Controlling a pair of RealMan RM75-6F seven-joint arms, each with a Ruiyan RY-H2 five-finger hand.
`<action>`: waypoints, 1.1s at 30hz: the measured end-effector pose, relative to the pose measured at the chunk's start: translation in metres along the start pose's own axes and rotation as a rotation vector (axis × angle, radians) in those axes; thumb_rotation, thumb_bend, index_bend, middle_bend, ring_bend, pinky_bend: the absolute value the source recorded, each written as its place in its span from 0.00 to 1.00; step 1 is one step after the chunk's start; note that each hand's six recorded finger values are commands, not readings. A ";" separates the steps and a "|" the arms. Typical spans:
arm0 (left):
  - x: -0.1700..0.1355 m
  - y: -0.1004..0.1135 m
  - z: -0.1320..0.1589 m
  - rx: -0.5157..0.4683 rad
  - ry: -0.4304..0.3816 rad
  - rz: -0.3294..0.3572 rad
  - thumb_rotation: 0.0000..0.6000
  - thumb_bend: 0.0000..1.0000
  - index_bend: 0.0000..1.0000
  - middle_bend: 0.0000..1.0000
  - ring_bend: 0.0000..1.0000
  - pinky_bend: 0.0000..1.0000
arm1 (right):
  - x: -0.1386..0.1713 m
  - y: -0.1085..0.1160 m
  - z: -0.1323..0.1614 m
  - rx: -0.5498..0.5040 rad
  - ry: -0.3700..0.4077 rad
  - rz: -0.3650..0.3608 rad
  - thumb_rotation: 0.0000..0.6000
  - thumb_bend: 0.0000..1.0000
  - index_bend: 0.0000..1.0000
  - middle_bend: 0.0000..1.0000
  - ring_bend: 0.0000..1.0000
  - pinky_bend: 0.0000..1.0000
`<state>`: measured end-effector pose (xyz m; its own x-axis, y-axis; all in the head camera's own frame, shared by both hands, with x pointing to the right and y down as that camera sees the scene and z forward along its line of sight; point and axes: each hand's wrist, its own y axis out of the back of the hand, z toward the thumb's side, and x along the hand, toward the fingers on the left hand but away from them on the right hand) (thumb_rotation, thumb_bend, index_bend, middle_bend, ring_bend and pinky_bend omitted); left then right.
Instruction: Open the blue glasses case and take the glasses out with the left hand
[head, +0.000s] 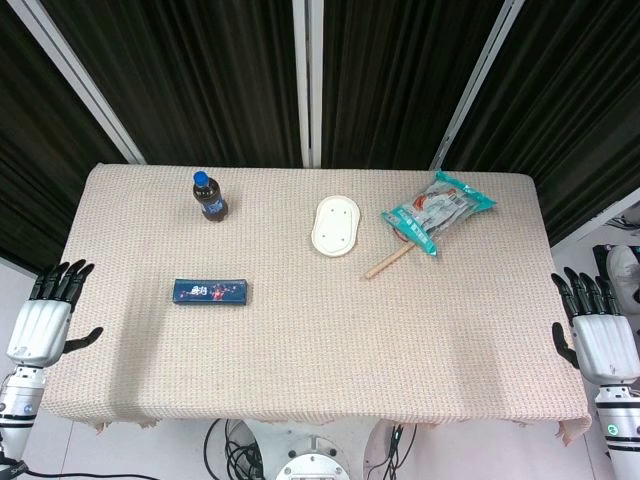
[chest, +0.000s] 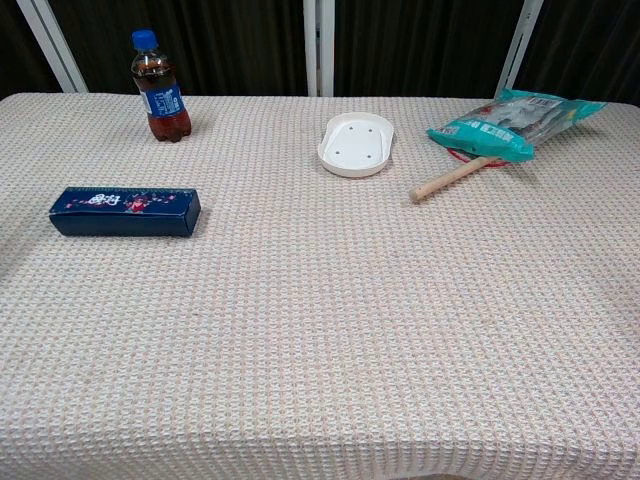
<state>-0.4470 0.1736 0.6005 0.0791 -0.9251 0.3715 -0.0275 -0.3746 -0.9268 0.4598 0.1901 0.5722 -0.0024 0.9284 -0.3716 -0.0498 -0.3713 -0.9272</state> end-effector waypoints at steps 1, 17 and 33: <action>0.000 0.000 0.000 0.002 0.000 0.000 1.00 0.15 0.05 0.03 0.00 0.06 | 0.000 0.000 0.000 -0.001 0.000 0.000 1.00 0.48 0.00 0.00 0.00 0.00; 0.002 0.001 0.014 -0.030 -0.045 -0.015 1.00 0.15 0.05 0.04 0.00 0.06 | -0.003 0.001 0.000 -0.007 0.007 -0.004 1.00 0.48 0.00 0.00 0.00 0.00; 0.046 -0.013 0.090 -0.125 -0.225 -0.144 1.00 0.15 0.06 0.08 0.00 0.06 | -0.013 0.008 0.007 -0.027 0.033 -0.011 1.00 0.48 0.00 0.00 0.00 0.00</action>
<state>-0.3538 0.1417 0.6247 0.3100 -0.8299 0.4639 -0.1214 -0.5185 -0.8464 0.4522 0.1756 0.5697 0.0308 0.9314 -0.3626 -0.0228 -0.3620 -0.9319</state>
